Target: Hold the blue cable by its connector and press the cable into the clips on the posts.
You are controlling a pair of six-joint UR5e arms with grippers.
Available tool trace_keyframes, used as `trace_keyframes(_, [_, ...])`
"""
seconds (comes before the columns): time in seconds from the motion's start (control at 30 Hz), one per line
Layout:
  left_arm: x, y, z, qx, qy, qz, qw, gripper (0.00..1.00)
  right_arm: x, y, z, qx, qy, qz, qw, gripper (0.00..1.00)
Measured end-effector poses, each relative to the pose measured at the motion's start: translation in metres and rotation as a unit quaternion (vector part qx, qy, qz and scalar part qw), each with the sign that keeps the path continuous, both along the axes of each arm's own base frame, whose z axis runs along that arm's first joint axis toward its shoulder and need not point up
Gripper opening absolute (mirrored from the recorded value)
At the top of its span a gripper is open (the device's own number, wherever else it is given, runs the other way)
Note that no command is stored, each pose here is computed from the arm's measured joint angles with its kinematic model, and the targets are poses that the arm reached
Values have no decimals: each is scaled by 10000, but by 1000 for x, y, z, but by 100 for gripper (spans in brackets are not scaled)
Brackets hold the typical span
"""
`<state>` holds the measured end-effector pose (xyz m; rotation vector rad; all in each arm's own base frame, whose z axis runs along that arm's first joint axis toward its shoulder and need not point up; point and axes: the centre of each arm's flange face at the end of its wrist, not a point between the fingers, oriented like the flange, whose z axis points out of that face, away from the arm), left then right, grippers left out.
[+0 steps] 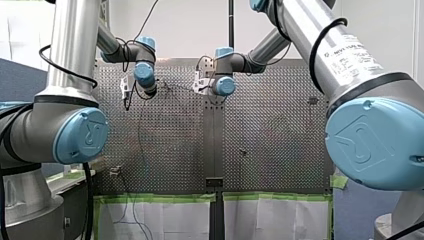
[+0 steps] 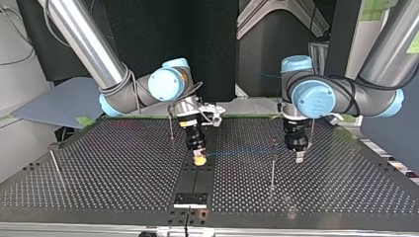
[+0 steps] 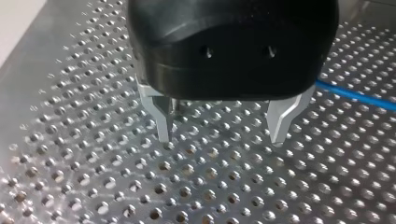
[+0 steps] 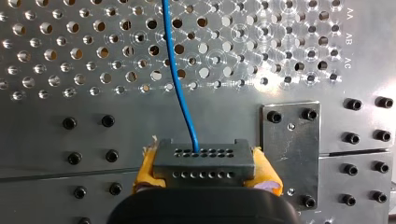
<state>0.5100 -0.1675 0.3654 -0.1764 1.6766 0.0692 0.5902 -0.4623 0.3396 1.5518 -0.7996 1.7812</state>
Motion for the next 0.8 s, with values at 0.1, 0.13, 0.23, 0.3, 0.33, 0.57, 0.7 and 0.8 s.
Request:
trace_keyframes(0.1, [-4,0,-1,9,102,67,9999,98,0,0,0,5,4,-2,10000,0])
trace_keyframes(0.13, [-5,-1,0,-1,115,57,9999,98,0,0,0,7,5,-4,10000,0])
trace_keyframes(0.23, [-9,-4,6,-73,72,-20,9999,98,0,0,0,11,7,-15,10000,0])
trace_keyframes(0.3, [-12,-5,11,-125,32,-83,9999,98,-1,0,0,12,8,-23,10000,0])
trace_keyframes(0.33, [-14,-6,15,-158,11,-129,9998,98,-1,0,0,12,8,-27,10000,0])
trace_keyframes(0.57, [-29,-10,35,-377,-15,-352,9987,98,-2,-3,-1,18,11,-51,10000,0])
trace_keyframes(0.7, [-35,-11,35,-498,99,-372,9980,98,-3,-3,-1,34,26,-55,10000,0])
trace_keyframes(0.8, [-38,-13,34,-551,206,-375,9976,98,-3,-2,-2,55,45,-56,10000,0])
